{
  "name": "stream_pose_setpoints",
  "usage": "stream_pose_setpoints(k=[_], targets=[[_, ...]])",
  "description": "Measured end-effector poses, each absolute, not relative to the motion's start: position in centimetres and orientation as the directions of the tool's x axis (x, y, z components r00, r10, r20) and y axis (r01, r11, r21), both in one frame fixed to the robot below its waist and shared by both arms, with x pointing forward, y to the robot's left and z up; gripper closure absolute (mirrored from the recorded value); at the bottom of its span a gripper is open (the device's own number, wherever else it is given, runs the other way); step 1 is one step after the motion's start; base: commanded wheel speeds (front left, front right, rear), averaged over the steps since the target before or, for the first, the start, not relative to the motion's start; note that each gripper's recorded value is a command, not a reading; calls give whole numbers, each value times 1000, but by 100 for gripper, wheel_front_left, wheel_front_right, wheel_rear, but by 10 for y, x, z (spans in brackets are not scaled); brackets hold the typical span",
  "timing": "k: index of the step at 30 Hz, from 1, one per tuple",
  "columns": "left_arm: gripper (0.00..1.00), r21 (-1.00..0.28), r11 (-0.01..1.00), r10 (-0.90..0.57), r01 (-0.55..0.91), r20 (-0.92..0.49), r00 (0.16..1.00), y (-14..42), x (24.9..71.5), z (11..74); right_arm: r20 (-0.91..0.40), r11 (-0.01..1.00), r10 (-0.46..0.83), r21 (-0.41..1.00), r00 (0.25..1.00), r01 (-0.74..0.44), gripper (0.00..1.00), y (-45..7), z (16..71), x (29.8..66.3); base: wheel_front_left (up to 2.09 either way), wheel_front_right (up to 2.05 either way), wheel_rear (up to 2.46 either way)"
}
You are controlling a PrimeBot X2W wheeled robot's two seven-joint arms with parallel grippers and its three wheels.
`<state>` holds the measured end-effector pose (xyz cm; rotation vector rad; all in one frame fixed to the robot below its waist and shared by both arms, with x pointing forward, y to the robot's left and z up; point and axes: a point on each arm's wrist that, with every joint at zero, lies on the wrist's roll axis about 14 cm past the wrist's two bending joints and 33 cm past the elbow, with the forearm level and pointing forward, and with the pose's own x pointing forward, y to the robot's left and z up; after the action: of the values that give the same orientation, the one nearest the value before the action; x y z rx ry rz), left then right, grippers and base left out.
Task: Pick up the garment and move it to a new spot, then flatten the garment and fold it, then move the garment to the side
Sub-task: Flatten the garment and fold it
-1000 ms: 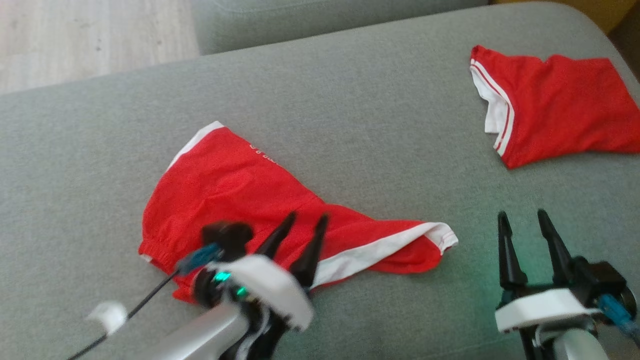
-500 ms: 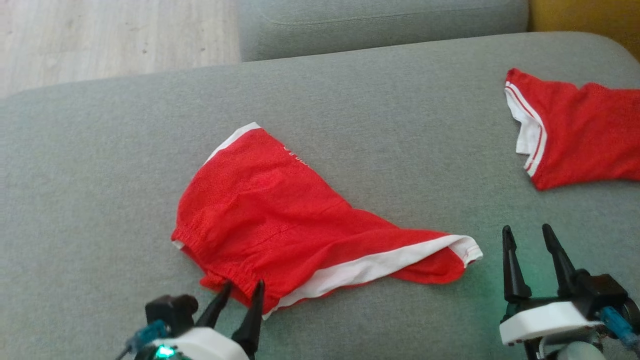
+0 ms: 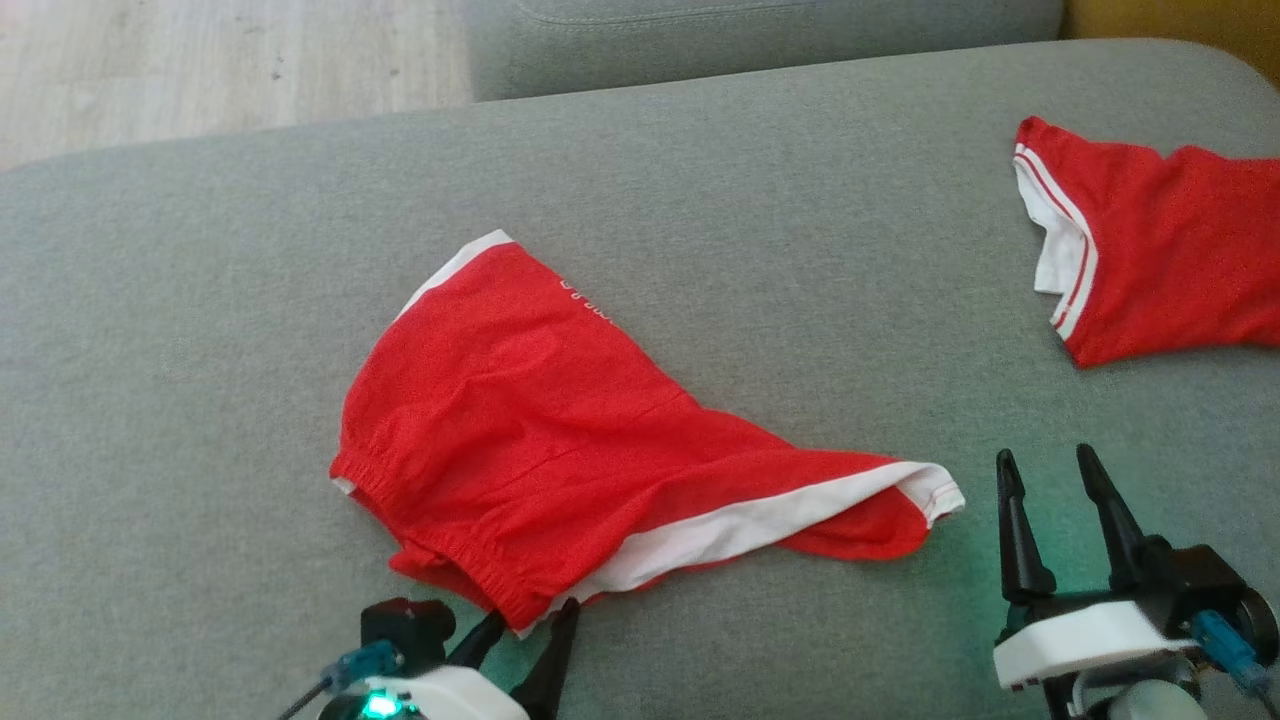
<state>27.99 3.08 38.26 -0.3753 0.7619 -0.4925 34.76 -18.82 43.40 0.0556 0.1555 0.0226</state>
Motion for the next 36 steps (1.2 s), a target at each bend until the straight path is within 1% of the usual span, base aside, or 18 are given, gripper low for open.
stream_pose_setpoints(k=[2,3,5,9,12,14,18,20,24,25,26,27,28,29,36], targets=[[0,-500,813,-565,300,-549,616,26,283,383,-157,999,20,50,987,-12,0,-191,433,346,0,0,0],[54,-505,809,-570,301,-544,617,24,284,383,-158,999,16,49,987,-8,0,-192,433,346,0,0,0],[100,-512,803,-578,306,-542,610,22,284,381,-159,999,9,47,987,-1,0,-194,433,345,0,0,0],[100,-532,787,-597,311,-531,602,21,283,384,-155,999,8,47,988,-1,0,-195,434,346,0,0,0],[100,-621,722,-661,305,-489,569,18,277,401,-153,999,24,49,988,-17,0,-190,434,349,0,0,0],[100,-654,699,-679,288,-482,553,25,273,408,-151,998,36,50,988,-29,0,-186,435,351,0,0,0],[100,-627,741,-641,240,-552,534,62,265,400,-147,997,54,54,988,-46,0,-181,436,354,0,0,0],[100,-624,755,-618,203,-573,538,77,262,397,-144,997,58,56,988,-50,0,-179,436,354,0,0,0],[100,-641,744,-627,190,-571,529,79,257,399,-143,997,63,56,988,-55,0,-178,437,354,0,0,0],[91,-647,738,-634,192,-566,527,77,257,401,-143,997,63,57,988,-56,0,-177,437,354,0,0,0],[77,-647,738,-634,192,-566,527,77,257,401,-143,997,63,57,988,-56,0,-177,437,354,0,0,0],[65,-657,728,-646,196,-561,517,75,255,402,-142,997,64,58,988,-56,0,-177,437,354,0,0,0],[23,-663,722,-654,200,-558,511,73,254,403,-142,997,64,58,988,-56,0,-177,437,354,0,0,0],[0,-664,720,-658,201,-561,503,72,252,402,-142,997,64,58,988,-56,0,-177,437,354,0,0,0],[0,-635,743,-641,210,-586,496,81,249,397,-142,997,53,57,988,-46,0,-180,437,352,0,0,0]])
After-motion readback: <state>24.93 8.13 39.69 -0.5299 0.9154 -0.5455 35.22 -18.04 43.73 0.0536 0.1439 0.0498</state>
